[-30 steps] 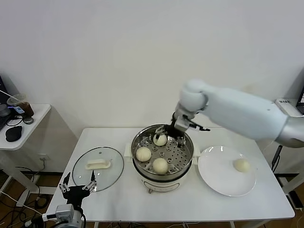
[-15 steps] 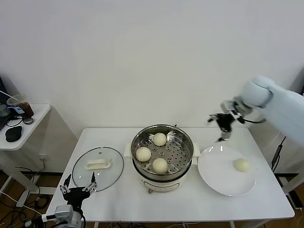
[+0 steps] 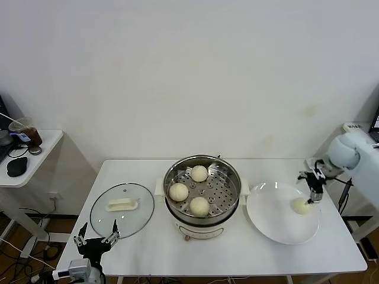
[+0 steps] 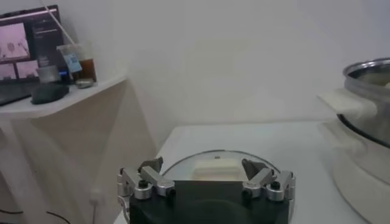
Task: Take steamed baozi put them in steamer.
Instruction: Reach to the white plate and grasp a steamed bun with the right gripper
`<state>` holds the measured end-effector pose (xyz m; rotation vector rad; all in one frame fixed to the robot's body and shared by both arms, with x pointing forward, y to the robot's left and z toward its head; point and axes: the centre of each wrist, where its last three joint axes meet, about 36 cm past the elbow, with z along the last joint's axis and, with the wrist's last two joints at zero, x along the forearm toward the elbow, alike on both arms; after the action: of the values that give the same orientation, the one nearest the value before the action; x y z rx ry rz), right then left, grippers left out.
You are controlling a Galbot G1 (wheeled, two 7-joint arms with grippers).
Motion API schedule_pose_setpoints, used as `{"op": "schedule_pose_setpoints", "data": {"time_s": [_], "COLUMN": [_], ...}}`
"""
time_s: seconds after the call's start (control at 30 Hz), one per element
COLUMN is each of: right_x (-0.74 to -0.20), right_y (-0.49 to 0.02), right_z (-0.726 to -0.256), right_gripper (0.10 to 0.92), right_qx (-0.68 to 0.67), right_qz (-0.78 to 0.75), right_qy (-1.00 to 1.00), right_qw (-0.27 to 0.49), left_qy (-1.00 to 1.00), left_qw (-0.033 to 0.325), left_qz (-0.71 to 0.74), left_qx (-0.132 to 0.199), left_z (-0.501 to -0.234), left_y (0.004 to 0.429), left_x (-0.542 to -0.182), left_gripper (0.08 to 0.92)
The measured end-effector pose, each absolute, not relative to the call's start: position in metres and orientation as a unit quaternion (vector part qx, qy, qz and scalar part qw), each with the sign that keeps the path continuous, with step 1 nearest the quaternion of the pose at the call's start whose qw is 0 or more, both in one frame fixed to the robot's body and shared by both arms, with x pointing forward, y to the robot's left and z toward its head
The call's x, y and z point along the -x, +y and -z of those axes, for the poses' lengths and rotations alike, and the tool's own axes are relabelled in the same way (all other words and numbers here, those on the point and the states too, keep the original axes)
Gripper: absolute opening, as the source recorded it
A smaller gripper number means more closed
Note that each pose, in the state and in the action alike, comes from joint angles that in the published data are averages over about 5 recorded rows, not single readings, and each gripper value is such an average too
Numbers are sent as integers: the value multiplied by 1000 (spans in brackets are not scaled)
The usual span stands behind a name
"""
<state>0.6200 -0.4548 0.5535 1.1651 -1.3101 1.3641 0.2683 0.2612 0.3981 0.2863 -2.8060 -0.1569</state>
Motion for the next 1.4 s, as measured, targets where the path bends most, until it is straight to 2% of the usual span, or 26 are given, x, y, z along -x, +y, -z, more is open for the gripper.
{"op": "schedule_pose_setpoints", "data": {"time_s": [0.57,1.4], "right_x": [-625,-634], "right_y": [-471,-463], "right_z": [-488,-452], "right_gripper": [823,823], "right_qx": [-456,-465], "right_qz": [-565,-571], "right_qy": [-515,-492], "right_qw": [456,465], "left_qy": [-979,-979], "left_qw": [167,169], "left_qz": [61,62], "left_qx": [-99,-99], "left_z": [-391,-389], "left_y": [262,261], "left_x": [-268,-268], "left_gripper": [823,823]}}
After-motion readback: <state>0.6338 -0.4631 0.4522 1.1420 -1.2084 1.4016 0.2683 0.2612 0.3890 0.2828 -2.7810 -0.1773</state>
